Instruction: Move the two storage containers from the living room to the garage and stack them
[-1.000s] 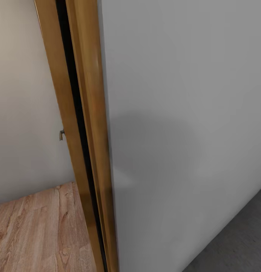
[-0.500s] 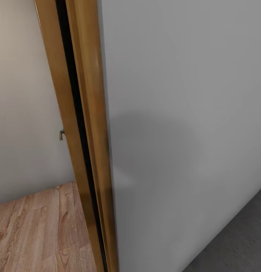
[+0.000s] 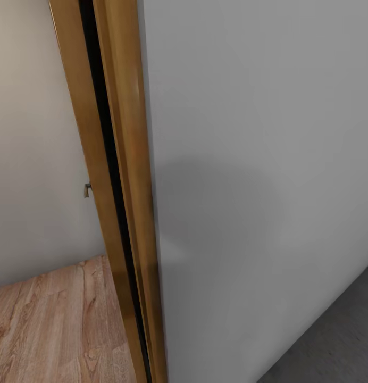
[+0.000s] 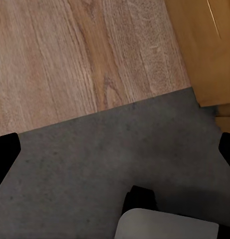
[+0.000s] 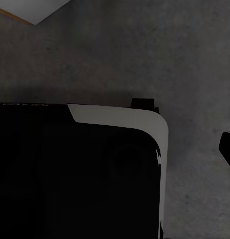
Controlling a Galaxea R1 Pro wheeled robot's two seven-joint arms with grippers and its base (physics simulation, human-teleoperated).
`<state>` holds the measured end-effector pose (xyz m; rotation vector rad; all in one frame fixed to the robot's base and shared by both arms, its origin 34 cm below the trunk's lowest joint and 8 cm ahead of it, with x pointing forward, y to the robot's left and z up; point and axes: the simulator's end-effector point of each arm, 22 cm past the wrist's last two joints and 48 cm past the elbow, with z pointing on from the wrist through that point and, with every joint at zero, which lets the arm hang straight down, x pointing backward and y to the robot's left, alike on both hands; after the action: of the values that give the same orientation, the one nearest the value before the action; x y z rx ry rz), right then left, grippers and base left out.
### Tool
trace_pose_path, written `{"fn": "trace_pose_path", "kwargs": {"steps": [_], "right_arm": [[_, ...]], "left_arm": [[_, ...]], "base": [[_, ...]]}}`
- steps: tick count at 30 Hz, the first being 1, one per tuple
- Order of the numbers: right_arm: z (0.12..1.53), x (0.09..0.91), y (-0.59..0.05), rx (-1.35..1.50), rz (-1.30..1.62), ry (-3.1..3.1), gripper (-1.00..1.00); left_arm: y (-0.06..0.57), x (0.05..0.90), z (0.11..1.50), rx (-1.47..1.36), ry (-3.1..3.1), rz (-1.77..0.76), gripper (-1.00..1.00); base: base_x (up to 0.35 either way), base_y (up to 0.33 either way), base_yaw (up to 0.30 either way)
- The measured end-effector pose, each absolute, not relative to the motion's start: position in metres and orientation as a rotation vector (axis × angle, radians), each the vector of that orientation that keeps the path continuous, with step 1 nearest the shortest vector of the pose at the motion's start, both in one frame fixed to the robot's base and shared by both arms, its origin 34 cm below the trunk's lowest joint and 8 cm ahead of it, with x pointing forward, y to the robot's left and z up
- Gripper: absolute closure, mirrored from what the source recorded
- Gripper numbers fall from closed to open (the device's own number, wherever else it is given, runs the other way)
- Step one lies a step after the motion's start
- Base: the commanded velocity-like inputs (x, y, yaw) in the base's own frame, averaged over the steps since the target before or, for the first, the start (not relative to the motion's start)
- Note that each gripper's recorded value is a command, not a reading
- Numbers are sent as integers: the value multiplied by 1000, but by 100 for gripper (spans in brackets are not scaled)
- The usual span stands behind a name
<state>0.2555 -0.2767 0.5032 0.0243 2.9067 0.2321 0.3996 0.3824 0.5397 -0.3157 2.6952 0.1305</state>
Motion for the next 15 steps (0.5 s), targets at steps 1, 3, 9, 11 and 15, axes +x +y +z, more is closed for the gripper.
{"fn": "trace_pose_path", "kwargs": {"steps": [1,3,9,11,15], "right_arm": [[503,256,-277,25,232,2907,-100],[503,256,-277,24,232,2907,-100],[503,256,-277,24,232,2907,-100],[503,256,-277,24,232,2907,-100],[503,256,-277,24,232,2906,-100]], "left_arm": [[382,400,540,-316,2695,131,-100],[383,400,540,-316,2695,131,-100],[382,400,540,-316,2695,130,-100],[382,400,540,-316,2695,130,-100],[382,400,540,-316,2695,129,-100]], "base": [[-167,0,0],[-216,0,0],[-152,0,0],[-48,0,0],[-25,0,0]]}}
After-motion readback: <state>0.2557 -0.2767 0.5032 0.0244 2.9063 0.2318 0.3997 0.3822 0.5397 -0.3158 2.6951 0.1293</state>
